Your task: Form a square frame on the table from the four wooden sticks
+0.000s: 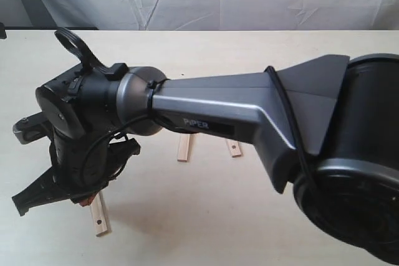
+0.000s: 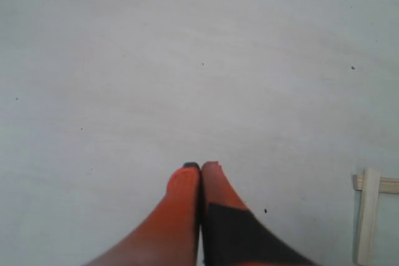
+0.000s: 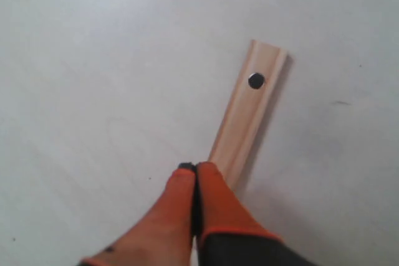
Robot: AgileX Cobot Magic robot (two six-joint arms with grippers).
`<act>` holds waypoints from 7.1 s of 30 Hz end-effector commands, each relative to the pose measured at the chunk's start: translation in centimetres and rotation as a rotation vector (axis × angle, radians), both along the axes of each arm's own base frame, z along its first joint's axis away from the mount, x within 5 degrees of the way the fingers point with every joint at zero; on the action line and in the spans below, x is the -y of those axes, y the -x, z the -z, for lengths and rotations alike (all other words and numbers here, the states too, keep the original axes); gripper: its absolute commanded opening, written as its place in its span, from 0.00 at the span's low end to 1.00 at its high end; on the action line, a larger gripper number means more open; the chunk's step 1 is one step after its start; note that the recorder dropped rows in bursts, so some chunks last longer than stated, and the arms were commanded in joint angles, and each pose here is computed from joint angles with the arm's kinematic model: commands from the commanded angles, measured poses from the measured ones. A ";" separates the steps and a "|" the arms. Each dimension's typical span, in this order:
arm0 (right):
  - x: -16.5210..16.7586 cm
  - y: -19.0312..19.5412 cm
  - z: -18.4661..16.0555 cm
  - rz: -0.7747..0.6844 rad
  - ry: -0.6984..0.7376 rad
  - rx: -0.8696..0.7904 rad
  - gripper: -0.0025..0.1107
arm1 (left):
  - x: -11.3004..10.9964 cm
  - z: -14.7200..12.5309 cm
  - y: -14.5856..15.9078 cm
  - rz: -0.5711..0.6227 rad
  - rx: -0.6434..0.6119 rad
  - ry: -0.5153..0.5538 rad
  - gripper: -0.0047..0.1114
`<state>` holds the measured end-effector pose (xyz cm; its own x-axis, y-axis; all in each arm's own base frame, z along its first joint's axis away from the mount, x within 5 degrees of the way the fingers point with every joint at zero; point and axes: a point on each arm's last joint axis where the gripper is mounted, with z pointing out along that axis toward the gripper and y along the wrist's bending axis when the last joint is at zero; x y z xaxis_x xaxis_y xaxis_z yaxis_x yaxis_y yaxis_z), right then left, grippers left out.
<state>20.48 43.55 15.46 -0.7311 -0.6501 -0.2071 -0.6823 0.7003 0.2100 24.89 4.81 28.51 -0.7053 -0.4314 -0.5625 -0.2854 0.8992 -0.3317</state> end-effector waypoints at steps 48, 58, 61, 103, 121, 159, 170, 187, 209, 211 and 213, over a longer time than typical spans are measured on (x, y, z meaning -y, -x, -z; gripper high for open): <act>17.9 -10.7 -4.9 -0.644 0.093 0.237 0.02 | 2.8 2.0 0.4 0.125 -0.009 -0.006 0.04; 19.2 -9.3 -0.4 -0.864 0.083 0.327 0.02 | 4.3 2.0 0.3 0.193 -0.005 -0.013 0.04; 19.0 -9.4 -0.4 -0.838 0.060 0.342 0.02 | 4.3 2.0 0.3 0.193 -0.005 -0.013 0.04; 21.3 -10.8 -5.0 -0.422 0.006 0.394 0.12 | 5.3 2.0 0.4 0.266 -0.005 -0.054 0.04; 35.8 -10.3 -5.8 0.443 -0.056 0.016 0.01 | 11.8 1.4 0.5 0.484 0.113 -0.063 0.04; 41.2 12.2 -14.9 0.605 -0.407 1.009 0.01 | 8.2 0.4 10.0 0.334 0.598 -0.220 0.04; 41.8 13.3 -12.8 0.658 -0.378 1.051 0.01 | 8.2 0.4 10.0 0.334 0.598 -0.220 0.04; 43.7 14.9 -7.7 0.885 -0.255 1.062 0.01 | 8.2 0.4 10.0 0.334 0.598 -0.220 0.04; 43.7 15.2 -2.5 0.837 -0.235 1.094 0.01 | 8.2 0.3 10.0 0.333 0.601 -0.221 0.04; 43.6 15.2 -2.6 0.845 -0.254 1.093 0.01 | 8.2 0.3 10.0 0.333 0.601 -0.221 0.04; 43.6 15.2 -2.6 0.845 -0.254 1.093 0.01 | 8.2 0.3 10.0 0.333 0.601 -0.221 0.04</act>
<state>5.27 -0.06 18.00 -0.2936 0.0354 -0.9553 0.0182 0.9993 0.0314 14.97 -3.39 28.13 -0.3310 -0.0830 -0.9400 0.1877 0.9704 -0.1518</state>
